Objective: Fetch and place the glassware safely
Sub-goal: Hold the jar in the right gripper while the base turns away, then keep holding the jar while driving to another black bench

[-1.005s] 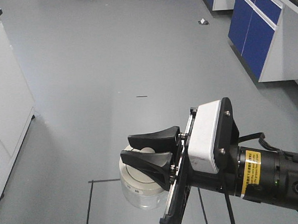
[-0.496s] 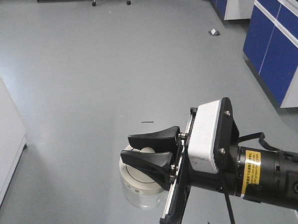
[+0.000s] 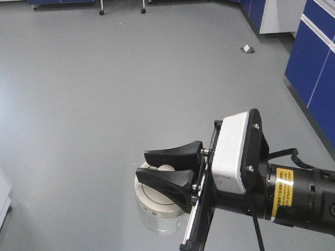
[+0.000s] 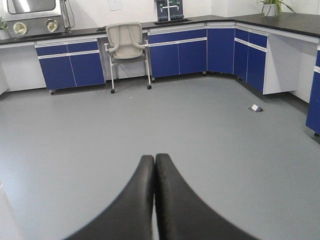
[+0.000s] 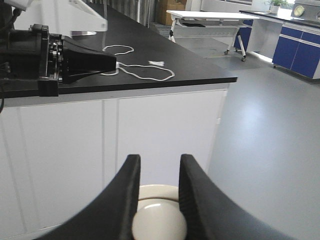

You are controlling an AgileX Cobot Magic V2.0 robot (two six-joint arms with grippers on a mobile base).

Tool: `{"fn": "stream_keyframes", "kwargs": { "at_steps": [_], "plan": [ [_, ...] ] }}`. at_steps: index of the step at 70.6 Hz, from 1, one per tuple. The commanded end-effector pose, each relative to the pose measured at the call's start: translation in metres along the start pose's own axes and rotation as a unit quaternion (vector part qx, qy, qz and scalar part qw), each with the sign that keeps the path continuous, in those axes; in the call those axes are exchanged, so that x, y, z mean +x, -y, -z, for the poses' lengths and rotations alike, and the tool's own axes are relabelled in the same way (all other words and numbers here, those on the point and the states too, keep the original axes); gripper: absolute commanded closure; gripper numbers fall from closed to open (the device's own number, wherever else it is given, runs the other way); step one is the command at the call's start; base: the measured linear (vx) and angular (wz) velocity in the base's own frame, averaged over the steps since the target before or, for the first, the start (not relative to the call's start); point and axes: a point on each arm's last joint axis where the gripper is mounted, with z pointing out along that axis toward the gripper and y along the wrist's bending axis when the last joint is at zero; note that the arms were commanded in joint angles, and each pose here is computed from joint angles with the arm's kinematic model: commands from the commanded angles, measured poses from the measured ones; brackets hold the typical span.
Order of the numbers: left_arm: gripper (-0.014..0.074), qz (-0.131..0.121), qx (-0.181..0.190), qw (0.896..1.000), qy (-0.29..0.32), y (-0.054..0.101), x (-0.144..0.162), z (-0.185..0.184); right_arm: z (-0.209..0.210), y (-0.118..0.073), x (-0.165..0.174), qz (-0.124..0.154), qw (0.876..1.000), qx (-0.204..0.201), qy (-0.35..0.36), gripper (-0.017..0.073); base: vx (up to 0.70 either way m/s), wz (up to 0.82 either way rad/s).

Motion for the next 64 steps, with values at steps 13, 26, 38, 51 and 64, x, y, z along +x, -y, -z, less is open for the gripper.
{"fn": "stream_keyframes", "kwargs": {
  "at_steps": [13,26,38,51,64],
  "plan": [
    [0.0601,0.005,0.004,0.999,0.048,0.0006,-0.0156,0.0,0.003,-0.0014,-0.0217,0.003,0.998,-0.009,0.058,0.0563,0.54,-0.01],
    [0.0601,0.005,0.004,0.999,0.048,0.0006,-0.0156,0.0,0.003,-0.0014,-0.0217,0.003,0.998,-0.009,0.058,0.0563,0.55,0.01],
    [0.0601,0.005,0.004,0.999,0.048,0.0006,-0.0156,0.0,0.003,-0.0014,-0.0217,0.003,0.998,-0.009,0.058,0.0563,0.56,0.05],
    [0.0601,0.005,0.004,0.999,0.048,0.0006,-0.0156,0.0,0.003,-0.0014,-0.0217,0.003,0.998,-0.009,0.058,0.0563,0.56,0.05],
    [0.0601,0.005,0.004,0.999,0.048,0.0006,-0.0156,0.0,0.003,-0.0014,-0.0217,0.003,0.998,-0.009,0.058,0.0563,0.56,0.04]
  ]
}}
